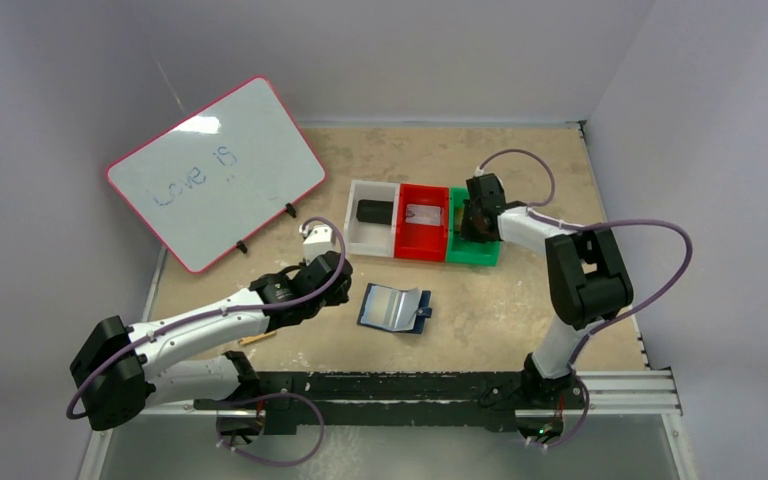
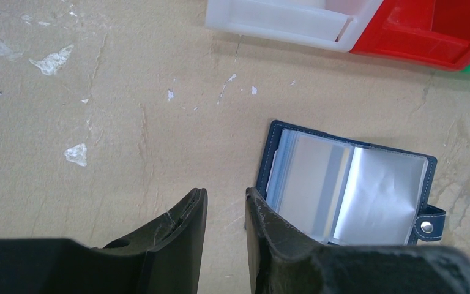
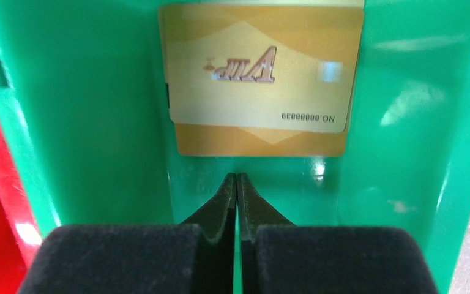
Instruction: Take the credit cards out of the card holder
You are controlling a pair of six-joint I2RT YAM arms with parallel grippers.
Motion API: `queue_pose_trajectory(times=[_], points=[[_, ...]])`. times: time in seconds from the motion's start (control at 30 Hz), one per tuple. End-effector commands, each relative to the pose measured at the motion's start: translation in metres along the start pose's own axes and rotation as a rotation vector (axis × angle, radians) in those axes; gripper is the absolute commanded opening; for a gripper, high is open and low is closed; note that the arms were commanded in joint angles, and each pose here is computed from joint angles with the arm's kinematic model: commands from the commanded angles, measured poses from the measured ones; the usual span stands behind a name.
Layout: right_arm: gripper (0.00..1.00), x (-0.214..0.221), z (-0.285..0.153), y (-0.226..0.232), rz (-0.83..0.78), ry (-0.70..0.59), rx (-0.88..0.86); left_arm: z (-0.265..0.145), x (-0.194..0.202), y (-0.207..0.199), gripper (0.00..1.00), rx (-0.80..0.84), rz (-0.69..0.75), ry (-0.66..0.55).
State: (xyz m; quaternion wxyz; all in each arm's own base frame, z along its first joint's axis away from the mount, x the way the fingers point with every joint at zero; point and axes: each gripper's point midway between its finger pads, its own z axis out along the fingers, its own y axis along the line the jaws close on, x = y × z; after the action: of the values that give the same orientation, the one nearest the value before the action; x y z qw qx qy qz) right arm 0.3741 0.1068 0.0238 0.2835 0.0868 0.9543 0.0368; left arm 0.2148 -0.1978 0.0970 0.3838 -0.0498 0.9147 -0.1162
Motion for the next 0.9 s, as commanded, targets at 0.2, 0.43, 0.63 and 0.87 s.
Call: queue_pose_trajectory(times=[0.2, 0.43, 0.63, 0.87], points=[[0.00, -0.039, 0.018, -0.003, 0.015, -0.126, 0.091, -0.011, -0.022, -0.004, 0.29, 0.012, -0.053, -0.064], [0.01, -0.046, 0.013, 0.005, 0.003, -0.157, 0.053, -0.011, -0.021, -0.002, 0.29, 0.007, -0.046, -0.058], [0.20, -0.064, -0.056, 0.035, -0.013, -0.270, -0.151, -0.007, -0.016, -0.006, 0.30, 0.020, -0.055, -0.046], [0.30, -0.046, -0.135, 0.070, -0.002, -0.370, -0.390, -0.004, -0.016, -0.003, 0.34, 0.007, -0.067, -0.061]])
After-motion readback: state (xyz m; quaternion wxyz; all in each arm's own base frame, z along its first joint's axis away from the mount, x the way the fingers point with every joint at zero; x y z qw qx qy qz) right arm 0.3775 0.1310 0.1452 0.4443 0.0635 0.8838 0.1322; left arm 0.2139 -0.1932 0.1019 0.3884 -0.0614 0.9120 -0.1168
